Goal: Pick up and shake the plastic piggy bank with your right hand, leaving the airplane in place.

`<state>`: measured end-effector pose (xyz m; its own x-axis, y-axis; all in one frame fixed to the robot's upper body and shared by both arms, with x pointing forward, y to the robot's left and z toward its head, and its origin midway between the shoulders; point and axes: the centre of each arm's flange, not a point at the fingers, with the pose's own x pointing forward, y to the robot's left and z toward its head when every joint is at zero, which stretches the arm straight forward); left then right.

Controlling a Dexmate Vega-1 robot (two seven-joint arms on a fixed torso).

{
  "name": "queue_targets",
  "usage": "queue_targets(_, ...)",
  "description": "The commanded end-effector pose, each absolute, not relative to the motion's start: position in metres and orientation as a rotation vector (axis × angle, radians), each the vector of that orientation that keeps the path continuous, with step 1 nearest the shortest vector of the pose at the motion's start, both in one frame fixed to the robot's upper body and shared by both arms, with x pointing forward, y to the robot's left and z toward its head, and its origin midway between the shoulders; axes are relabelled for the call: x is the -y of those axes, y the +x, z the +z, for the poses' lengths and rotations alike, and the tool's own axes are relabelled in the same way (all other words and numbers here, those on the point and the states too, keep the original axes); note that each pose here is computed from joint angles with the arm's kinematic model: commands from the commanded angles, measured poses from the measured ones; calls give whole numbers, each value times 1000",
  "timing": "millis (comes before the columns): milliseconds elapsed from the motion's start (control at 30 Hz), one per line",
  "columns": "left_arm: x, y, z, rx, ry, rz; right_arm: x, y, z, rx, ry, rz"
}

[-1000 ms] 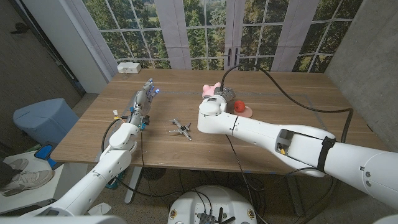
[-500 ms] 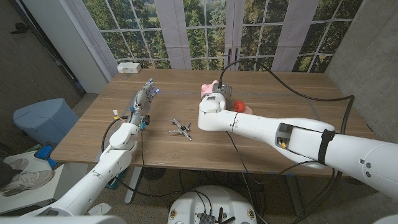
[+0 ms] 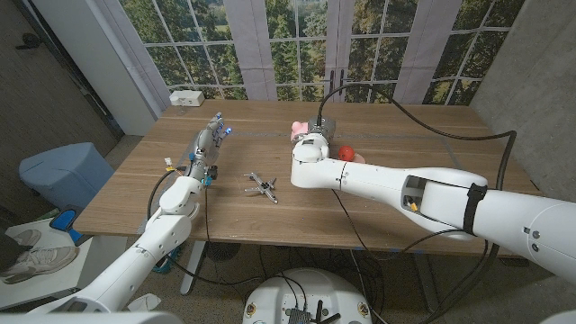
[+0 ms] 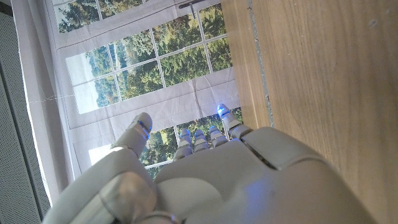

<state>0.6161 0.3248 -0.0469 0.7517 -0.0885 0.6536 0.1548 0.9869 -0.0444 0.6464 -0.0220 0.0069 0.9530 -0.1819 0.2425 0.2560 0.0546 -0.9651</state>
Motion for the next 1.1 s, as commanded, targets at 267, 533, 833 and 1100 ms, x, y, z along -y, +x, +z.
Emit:
queue_targets(267,-324,619,-44,709,-95,-139,35,637,6,286,-1389,-316)
queue_targets(533,-324,619,-43,711,-94,-140,46,628,9,404,-1288,-328)
queue_targets(833,-323,619,-41,715,-89,-143,58,620,13,507,-1184,-353)
queue_targets(1100,-322,618,-39,719,-84,-145,67,615,16,572,-1121,-380)
